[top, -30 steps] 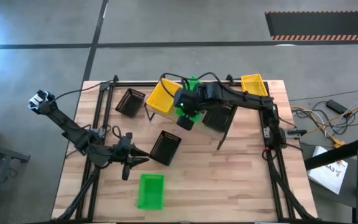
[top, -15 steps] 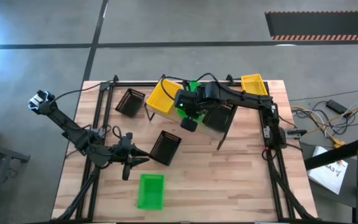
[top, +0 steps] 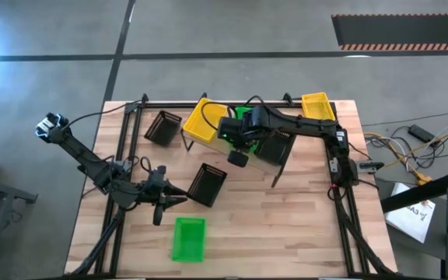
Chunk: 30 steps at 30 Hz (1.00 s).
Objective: Stack baskets on shelf by color
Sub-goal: Stack the right green bin on top of the green bin
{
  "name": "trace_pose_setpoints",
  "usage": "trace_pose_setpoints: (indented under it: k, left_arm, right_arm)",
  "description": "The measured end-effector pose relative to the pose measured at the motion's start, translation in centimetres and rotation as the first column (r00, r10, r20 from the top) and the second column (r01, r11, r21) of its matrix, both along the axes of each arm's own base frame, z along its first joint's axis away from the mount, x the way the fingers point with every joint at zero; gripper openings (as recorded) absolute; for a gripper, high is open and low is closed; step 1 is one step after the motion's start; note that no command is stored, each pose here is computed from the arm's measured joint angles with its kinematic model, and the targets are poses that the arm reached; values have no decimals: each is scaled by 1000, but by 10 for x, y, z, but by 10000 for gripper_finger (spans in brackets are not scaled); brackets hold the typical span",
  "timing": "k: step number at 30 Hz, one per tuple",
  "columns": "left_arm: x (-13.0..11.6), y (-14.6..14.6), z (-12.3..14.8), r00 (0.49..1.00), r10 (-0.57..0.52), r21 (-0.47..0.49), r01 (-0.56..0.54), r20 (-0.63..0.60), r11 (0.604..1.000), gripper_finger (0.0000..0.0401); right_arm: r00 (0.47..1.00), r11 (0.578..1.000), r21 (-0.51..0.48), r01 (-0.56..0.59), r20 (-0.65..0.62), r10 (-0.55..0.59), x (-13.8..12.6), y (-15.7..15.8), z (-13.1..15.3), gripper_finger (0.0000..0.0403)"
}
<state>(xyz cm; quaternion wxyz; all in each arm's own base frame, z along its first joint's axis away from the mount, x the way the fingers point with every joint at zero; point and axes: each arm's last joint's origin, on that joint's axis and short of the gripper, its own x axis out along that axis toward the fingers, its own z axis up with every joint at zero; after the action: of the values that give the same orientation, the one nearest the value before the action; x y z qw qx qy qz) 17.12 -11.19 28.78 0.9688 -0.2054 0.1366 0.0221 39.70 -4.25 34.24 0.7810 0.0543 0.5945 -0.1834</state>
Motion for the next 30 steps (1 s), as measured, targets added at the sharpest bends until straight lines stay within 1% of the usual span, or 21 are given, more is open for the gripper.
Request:
trace_pose_setpoints:
  k: [5, 8, 11, 15, 18, 21, 24, 28, 30]
  left_arm:
    - [0, 0, 0, 1000, 0, -1, 0, 1, 1000, 79]
    - [0, 0, 0, 1000, -1, -1, 1, 1, 1000, 79]
    - [0, 0, 0, 1000, -4, -2, 4, 0, 1000, 79]
    - [0, 0, 0, 1000, -6, -2, 6, 0, 1000, 79]
    - [0, 0, 0, 1000, -6, -2, 6, -1, 1000, 79]
    - [0, 0, 0, 1000, -6, -2, 6, -1, 1000, 79]
    - [0, 0, 0, 1000, -9, -3, 9, -1, 1000, 79]
    - [0, -1, 0, 1000, -16, -5, 16, -2, 1000, 79]
    - [0, -1, 0, 1000, -18, -6, 18, -3, 1000, 79]
  right_arm:
    - [999, 1000, -3, -2, 34, 2, 0, 1, 8, 127]
    - [998, 1000, -4, -12, 56, 13, 0, 4, 14, 157]
    - [998, 1000, -4, -26, 62, 27, 0, 8, 16, 174]
    - [998, 999, -5, -40, 49, 40, 1, 13, 12, 175]
    - [999, 999, -9, -41, 23, 41, 3, 13, 5, 164]
    - [999, 999, -9, -42, -3, 42, 7, 13, -5, 138]
    - [999, 999, -10, -39, 17, 39, 13, 12, -9, 96]
    - [996, 999, -7, -33, 77, 33, 21, 12, -11, 30]
    - [994, 999, 1, -35, 102, 35, 25, 12, -12, 17]
